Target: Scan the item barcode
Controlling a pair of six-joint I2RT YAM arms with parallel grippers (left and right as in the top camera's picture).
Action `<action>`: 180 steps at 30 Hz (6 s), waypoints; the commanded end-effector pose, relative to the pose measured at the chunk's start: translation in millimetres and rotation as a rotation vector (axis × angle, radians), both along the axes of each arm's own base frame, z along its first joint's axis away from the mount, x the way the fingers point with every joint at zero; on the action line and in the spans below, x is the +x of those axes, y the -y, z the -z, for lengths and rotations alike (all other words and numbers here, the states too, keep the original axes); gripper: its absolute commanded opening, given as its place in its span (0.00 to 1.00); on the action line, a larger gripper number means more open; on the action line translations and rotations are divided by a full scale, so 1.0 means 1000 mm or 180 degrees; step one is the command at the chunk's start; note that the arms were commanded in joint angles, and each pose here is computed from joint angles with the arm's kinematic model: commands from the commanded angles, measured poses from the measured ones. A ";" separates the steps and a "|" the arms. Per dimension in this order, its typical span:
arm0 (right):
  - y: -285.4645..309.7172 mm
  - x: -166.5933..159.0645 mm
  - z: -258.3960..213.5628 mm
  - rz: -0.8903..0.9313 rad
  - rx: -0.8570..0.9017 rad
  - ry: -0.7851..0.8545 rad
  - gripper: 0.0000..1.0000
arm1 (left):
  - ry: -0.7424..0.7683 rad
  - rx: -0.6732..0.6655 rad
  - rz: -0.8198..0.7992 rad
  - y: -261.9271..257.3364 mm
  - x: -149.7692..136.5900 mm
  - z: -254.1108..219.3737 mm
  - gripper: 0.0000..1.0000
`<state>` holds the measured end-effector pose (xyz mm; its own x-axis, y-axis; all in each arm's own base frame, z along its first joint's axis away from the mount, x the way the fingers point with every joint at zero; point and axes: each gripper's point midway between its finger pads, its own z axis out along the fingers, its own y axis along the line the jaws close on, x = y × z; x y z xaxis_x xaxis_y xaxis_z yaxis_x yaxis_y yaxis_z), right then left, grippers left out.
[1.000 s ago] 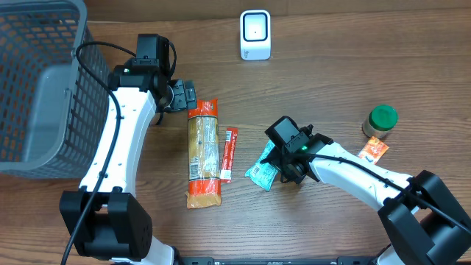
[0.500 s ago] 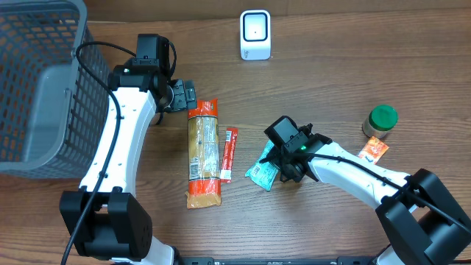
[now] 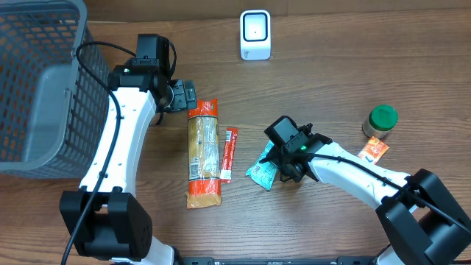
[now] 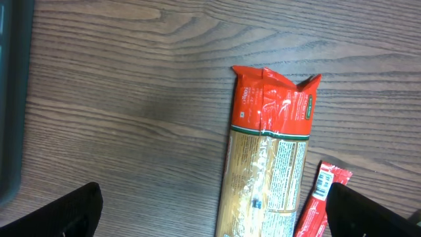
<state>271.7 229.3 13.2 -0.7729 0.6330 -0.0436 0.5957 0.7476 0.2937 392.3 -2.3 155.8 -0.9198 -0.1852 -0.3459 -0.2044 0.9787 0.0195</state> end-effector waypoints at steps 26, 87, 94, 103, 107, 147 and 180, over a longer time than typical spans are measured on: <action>0.002 -0.008 0.011 -0.0170 -0.0045 -0.0121 0.36 | 0.0086 0.0023 0.0006 -0.001 0.003 -0.010 1.00; 0.030 -0.034 -0.172 -0.2278 0.0403 0.1386 0.49 | 0.0086 0.0023 0.0006 -0.001 0.003 -0.010 1.00; 0.034 -0.033 -0.144 -0.2015 0.0352 0.1052 0.49 | 0.0086 0.0023 0.0006 -0.001 0.003 -0.010 1.00; 0.053 -0.024 -0.071 -0.1510 -0.0081 0.0304 0.60 | 0.0086 0.0023 0.0006 -0.001 0.003 -0.010 1.00; 0.053 -0.025 -0.045 -0.1507 -0.0170 0.0054 0.63 | 0.0086 0.0023 0.0006 -0.001 0.003 -0.010 1.00; 0.047 -0.019 -0.008 -0.1662 -0.0195 -0.0124 0.63 | 0.0086 0.0023 0.0006 -0.001 0.003 -0.010 1.00; 0.008 -0.051 -0.012 -0.1825 0.0176 -0.0316 0.68 | 0.0086 0.0023 0.0006 -0.001 0.003 -0.010 1.00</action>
<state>215.0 230.9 29.3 -0.9939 0.0775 0.0781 0.0993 0.9371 0.3347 392.3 -2.3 155.8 -0.9198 -0.1852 -0.3460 -0.2045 0.9787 0.0198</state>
